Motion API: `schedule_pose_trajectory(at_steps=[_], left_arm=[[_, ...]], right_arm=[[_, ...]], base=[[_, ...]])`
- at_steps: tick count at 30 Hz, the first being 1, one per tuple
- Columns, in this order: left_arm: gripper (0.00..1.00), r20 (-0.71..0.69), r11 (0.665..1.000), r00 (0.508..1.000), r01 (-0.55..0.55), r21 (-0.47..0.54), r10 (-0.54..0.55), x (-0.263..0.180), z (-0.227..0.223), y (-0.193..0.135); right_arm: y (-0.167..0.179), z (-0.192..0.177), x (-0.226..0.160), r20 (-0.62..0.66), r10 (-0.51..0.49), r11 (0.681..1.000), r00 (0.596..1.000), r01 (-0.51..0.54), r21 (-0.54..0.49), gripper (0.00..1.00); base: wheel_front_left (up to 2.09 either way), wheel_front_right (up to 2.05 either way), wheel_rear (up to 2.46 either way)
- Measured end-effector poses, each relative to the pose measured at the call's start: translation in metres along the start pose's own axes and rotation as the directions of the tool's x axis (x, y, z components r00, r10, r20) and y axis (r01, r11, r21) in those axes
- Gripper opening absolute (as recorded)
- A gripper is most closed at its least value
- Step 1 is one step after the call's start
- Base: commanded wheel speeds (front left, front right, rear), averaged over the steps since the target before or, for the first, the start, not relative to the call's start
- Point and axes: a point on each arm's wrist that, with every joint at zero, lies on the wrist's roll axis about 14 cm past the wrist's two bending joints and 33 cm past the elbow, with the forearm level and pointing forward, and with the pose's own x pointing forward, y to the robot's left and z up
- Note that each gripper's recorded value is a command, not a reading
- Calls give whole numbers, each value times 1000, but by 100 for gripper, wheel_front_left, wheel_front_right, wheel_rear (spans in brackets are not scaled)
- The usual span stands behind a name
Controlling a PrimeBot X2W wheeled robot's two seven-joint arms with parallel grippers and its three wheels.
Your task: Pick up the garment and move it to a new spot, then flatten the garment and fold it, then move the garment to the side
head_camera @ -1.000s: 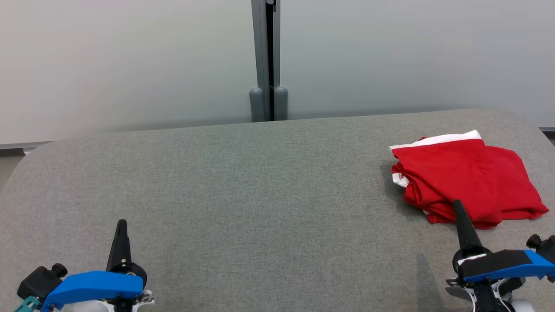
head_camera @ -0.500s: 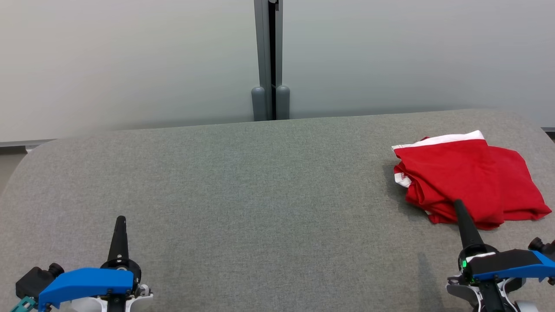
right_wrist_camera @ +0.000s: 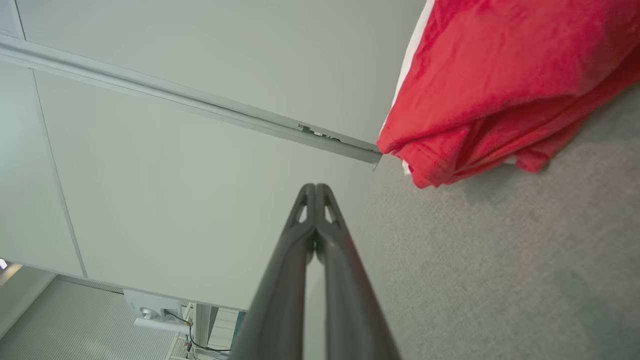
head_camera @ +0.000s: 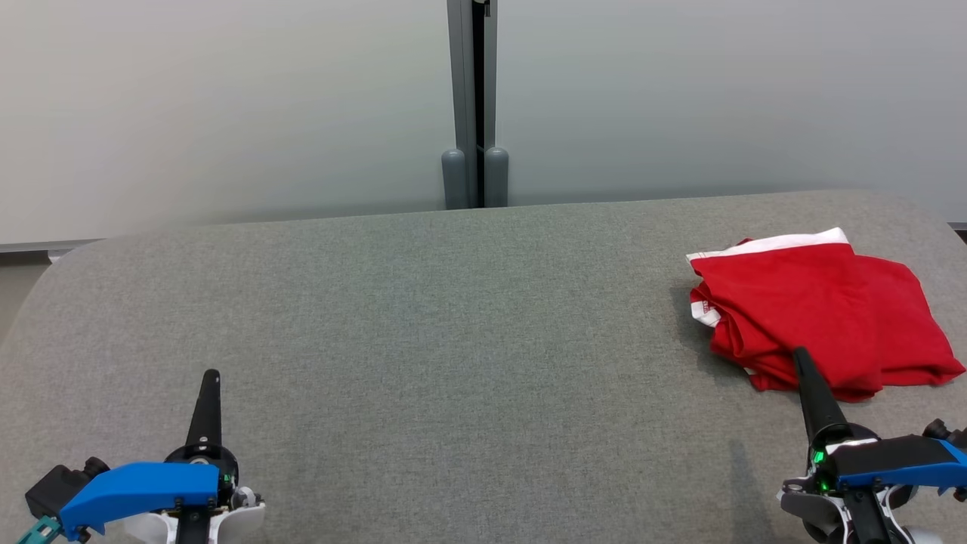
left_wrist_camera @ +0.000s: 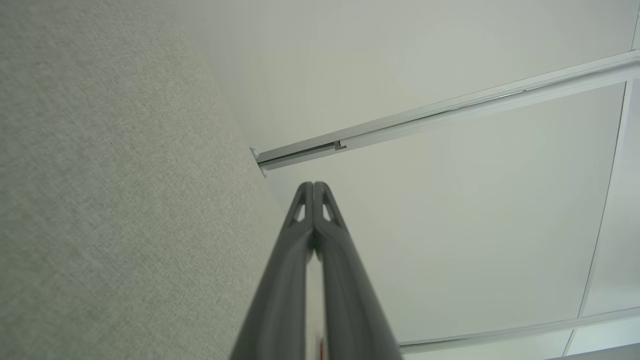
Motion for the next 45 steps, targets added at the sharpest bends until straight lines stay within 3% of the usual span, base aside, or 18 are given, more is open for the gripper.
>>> schedule_pose_trajectory(at_steps=[45], left_arm=[[0, 10, 954, 999, 52, -294, -51, 4, 10, -12]], right_arm=[[5, -4, 4, -20, 30, 954, 999, -23, 300, 0]], base=[[0, 0, 0]])
